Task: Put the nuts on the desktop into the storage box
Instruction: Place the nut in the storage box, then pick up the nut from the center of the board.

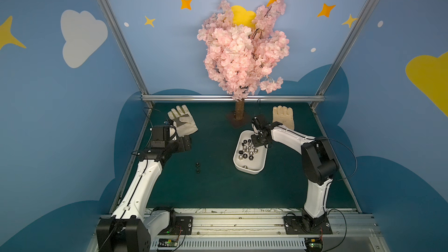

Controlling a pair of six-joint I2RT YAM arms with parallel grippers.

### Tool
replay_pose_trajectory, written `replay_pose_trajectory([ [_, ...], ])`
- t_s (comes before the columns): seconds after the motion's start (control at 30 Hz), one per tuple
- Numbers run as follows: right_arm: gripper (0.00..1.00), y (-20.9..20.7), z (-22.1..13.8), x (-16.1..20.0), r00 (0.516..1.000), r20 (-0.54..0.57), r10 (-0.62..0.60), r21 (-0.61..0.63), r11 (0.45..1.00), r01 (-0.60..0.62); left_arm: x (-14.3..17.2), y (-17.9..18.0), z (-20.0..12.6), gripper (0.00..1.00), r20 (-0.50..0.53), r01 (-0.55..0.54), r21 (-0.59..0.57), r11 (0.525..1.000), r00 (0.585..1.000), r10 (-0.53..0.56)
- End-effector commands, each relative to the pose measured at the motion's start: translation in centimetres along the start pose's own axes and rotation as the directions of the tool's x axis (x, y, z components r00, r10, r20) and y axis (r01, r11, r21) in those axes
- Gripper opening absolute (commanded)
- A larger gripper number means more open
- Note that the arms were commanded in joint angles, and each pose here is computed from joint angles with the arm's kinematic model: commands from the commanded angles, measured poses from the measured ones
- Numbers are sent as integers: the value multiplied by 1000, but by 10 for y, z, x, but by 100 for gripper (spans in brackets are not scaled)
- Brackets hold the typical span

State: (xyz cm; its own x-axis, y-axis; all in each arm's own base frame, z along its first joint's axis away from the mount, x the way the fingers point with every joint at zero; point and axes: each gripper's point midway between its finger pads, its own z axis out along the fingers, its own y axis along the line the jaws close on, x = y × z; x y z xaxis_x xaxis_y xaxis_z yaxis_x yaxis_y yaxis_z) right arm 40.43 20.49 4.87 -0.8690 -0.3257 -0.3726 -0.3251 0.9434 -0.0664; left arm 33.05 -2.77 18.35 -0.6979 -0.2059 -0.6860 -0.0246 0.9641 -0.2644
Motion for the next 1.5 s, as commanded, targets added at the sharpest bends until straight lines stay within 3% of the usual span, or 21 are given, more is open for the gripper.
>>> replay_pose_trajectory([
  [0.0, 19, -6, 1, -15, 1000, 17, -17, 29, 999, 17, 1, -1, 1, 100, -1, -4, 4, 1000, 1000, 4],
  [0.17, 22, -4, 7, -21, 999, 10, -35, 25, 999, 34, 2, 1, 2, 100, -5, -6, -3, 1000, 1000, 6],
  [0.4, 37, -1, 4, -23, 999, 9, -40, 17, 999, 40, 1, 1, 2, 100, -4, -7, -6, 1000, 1000, 7],
  [0.73, 42, 29, -54, -40, 985, 140, -98, -9, 995, 100, 1, 0, 3, 100, -7, -6, -3, 1000, 1000, 6],
  [0.93, 43, 96, -104, -43, 951, 238, -195, -102, 969, 224, 2, 1, 3, 100, -8, -3, -4, 1000, 1000, 3],
  [1.1, 46, 186, -133, -28, 907, 303, -291, -299, 875, 381, 1, 1, 2, 100, 0, -3, -8, 1000, 1000, 3],
  [1.27, 48, 241, -122, -11, 915, 271, -300, -403, 828, 390, -2, 3, -1, 100, 18, -4, -19, 1000, 1000, 4],
  [1.47, 58, 300, -87, 9, 906, 255, -339, -476, 772, 423, -4, 5, -5, 100, 35, 0, -33, 999, 999, 1],
])
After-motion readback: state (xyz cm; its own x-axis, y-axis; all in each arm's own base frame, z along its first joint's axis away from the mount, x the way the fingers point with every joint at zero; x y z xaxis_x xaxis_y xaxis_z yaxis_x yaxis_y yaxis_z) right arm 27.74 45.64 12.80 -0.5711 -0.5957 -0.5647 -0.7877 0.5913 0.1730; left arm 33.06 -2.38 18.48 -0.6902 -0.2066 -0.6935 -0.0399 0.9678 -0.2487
